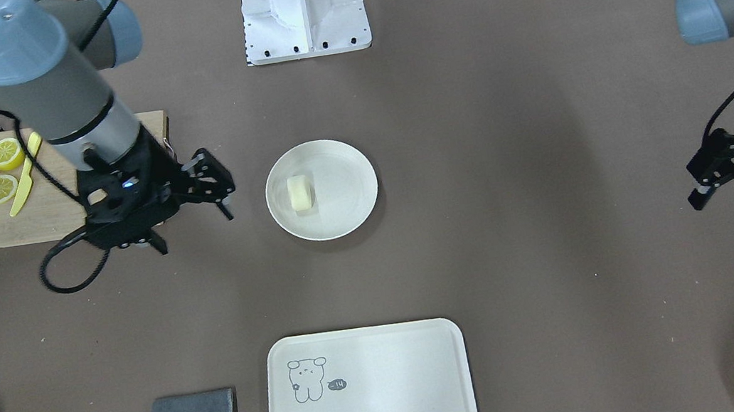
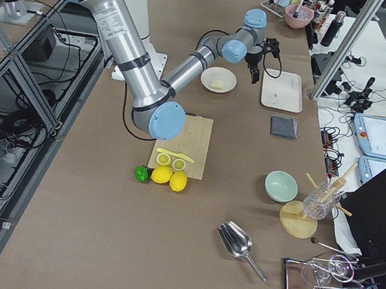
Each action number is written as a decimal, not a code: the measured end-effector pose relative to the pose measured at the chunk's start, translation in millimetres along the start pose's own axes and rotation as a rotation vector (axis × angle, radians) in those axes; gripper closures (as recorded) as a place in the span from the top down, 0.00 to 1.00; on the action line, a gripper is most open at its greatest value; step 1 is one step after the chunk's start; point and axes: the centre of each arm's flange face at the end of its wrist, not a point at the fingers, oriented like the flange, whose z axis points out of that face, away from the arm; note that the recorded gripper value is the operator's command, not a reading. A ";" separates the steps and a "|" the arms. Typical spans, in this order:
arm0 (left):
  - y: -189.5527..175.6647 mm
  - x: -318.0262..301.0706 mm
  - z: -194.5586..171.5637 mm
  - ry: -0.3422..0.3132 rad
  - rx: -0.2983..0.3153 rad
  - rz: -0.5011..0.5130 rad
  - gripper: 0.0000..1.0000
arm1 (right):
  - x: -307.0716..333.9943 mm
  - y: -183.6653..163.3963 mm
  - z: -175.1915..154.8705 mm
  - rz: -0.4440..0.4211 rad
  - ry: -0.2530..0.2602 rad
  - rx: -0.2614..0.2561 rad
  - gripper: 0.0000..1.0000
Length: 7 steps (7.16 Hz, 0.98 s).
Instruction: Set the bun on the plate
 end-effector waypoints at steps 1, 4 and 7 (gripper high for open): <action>-16.7 -33.9 -7.9 -0.016 -0.013 -0.009 0.98 | 53.6 -6.7 -16.9 0.009 0.030 -0.013 1.00; -45.6 -111.9 -25.8 -0.101 -0.085 -0.120 0.98 | 207.4 7.9 -56.0 0.035 0.132 -0.050 1.00; -45.9 -190.2 -52.7 -0.097 -0.126 -0.145 0.98 | 305.1 34.9 -80.0 0.034 0.210 -0.113 1.00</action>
